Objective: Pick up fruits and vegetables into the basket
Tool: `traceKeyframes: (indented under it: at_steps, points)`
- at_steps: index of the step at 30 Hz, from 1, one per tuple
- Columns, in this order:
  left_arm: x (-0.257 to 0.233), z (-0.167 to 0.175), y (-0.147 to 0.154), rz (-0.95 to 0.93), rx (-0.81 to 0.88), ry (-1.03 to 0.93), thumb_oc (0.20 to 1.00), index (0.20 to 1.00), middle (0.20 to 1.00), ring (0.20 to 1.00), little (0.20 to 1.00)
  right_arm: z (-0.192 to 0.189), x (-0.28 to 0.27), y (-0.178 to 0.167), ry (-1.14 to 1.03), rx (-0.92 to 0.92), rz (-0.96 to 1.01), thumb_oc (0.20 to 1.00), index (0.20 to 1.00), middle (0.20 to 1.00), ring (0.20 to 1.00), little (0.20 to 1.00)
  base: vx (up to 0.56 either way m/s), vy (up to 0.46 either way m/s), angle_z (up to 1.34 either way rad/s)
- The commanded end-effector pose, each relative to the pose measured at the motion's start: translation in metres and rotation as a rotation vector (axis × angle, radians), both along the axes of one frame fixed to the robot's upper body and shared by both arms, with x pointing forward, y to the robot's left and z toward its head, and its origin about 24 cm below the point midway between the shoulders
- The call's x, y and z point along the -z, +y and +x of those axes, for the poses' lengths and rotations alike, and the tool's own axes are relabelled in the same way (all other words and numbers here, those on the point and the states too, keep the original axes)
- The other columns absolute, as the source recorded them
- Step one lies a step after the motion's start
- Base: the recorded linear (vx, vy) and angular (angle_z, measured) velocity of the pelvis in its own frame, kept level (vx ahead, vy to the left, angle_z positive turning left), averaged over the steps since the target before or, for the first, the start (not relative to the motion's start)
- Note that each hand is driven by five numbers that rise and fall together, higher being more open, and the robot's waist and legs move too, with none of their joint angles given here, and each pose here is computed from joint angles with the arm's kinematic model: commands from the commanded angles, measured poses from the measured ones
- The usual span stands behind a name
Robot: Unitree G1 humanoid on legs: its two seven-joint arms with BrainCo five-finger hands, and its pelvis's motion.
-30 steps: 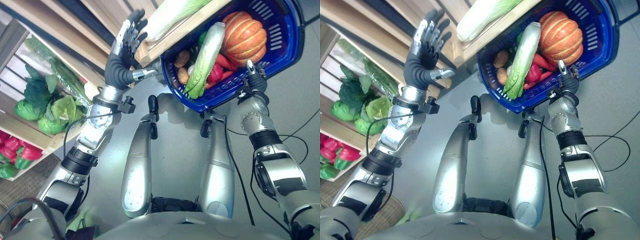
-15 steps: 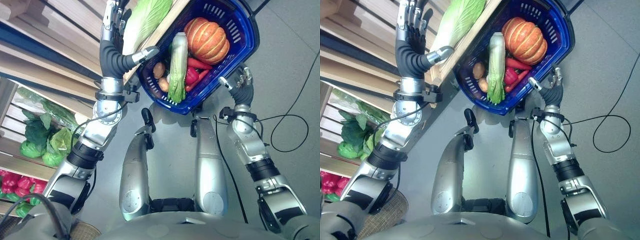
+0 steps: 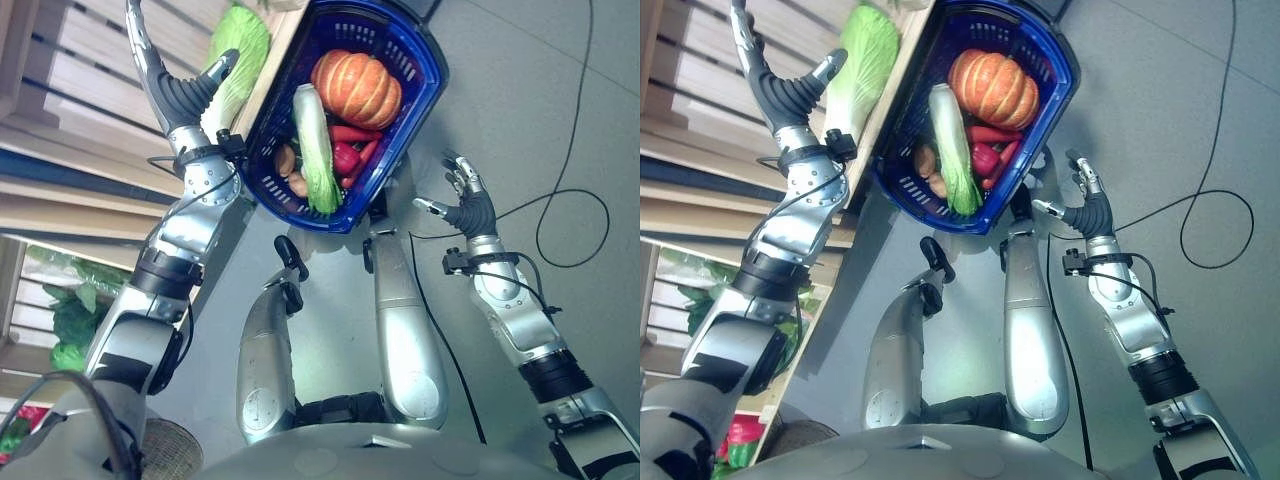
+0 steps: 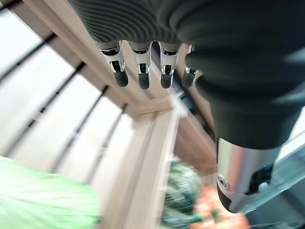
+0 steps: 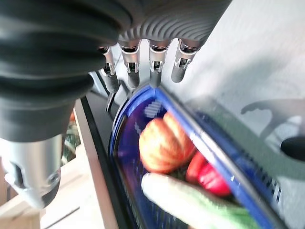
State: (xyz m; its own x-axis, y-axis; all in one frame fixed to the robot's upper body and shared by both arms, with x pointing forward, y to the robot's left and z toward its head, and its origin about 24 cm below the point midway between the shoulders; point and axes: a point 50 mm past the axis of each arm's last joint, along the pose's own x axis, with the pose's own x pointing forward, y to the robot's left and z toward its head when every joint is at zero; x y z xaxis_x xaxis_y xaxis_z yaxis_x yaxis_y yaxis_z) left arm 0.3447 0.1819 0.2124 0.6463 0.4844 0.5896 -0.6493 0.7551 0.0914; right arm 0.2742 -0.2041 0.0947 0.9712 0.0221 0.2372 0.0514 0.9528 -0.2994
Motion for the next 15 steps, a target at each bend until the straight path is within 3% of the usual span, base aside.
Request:
traceKeyframes:
  at_steps: [1, 4, 15]
  points:
    - [-0.001, 0.006, 0.038, 0.05, -0.192, 0.033, 1.0, 1.0, 1.0, 1.0, 1.0, -0.014, -0.006, 0.002, -0.045, -0.043, -0.006, 1.0, 1.0, 1.0, 1.0, 1.0, 0.01, 0.042, -0.09]
    - [0.007, 0.018, 0.053, 0.094, -0.298, 0.159, 1.0, 1.0, 1.0, 1.0, 1.0, -0.015, -0.01, 0.0, -0.062, -0.037, -0.024, 1.0, 1.0, 1.0, 1.0, 1.0, 0.02, 0.049, -0.1]
    - [0.041, 0.026, 0.094, 0.065, -0.433, 0.44, 1.0, 1.0, 1.0, 1.0, 1.0, -0.013, -0.021, 0.0, -0.081, -0.042, -0.06, 1.0, 1.0, 1.0, 1.0, 1.0, 0.01, 0.045, -0.07]
